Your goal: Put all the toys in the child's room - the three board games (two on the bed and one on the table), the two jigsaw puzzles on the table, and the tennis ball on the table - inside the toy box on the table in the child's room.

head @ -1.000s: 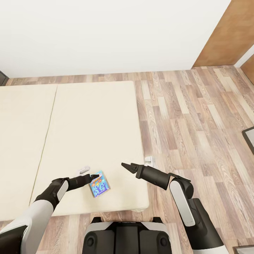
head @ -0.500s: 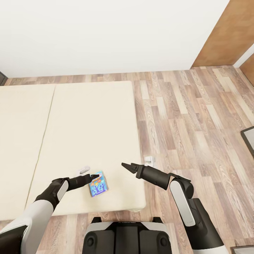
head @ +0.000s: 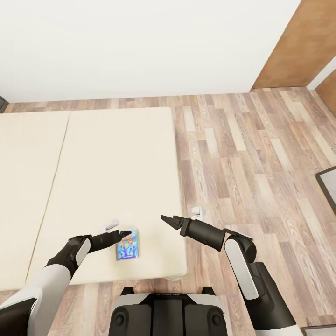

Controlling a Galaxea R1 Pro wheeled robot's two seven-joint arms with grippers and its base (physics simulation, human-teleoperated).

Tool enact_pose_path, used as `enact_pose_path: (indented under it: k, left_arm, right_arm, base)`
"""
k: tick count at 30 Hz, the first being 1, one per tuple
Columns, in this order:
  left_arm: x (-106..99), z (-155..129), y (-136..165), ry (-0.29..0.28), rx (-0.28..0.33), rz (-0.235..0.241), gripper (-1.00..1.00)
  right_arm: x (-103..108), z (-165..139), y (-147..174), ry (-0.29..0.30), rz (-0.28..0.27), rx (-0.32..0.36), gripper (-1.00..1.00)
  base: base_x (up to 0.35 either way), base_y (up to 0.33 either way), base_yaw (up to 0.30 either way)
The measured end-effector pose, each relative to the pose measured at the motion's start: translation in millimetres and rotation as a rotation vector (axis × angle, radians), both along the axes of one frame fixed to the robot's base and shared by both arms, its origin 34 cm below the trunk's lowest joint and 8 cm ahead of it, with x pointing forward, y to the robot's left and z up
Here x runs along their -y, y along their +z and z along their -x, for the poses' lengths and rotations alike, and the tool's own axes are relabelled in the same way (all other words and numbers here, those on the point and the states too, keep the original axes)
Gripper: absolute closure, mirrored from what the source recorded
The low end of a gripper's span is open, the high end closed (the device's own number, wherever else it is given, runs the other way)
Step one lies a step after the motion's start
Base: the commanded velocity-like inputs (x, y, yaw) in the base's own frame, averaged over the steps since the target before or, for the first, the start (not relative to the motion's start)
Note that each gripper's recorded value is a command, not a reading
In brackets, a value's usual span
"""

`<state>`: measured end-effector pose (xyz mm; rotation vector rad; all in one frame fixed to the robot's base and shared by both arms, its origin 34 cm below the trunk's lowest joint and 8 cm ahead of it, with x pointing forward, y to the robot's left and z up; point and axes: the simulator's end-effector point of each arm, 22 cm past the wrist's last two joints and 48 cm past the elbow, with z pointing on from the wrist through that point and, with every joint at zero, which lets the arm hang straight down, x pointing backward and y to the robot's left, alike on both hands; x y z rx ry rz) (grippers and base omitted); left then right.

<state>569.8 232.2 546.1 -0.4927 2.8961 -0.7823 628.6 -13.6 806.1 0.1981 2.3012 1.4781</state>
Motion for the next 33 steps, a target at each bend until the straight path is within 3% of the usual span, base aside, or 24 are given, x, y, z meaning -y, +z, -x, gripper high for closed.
enact_pose_path:
  k: [10, 14, 33]
  left_arm:
    - [-6.7, 0.2, -0.8, -0.011, 0.005, -0.017, -1.0]
    - [-0.2, 0.0, 0.5, 0.001, 0.0, 0.003, -1.0]
    - [-0.9, -0.2, 0.7, 0.001, 0.001, 0.004, -1.0]
  right_arm:
    - [-0.1, 0.0, 0.0, 0.0, 0.0, 0.0, -1.0]
    - [0.1, 0.0, -0.1, 0.0, 0.0, 0.0, -1.0]
    - [-0.4, 0.0, 0.4, 0.001, -0.001, 0.001, -1.0]
  base:
    - [0.0, -0.084, 0.0]
    - [0.0, 0.112, 0.0]
    - [0.0, 0.07, 0.0]
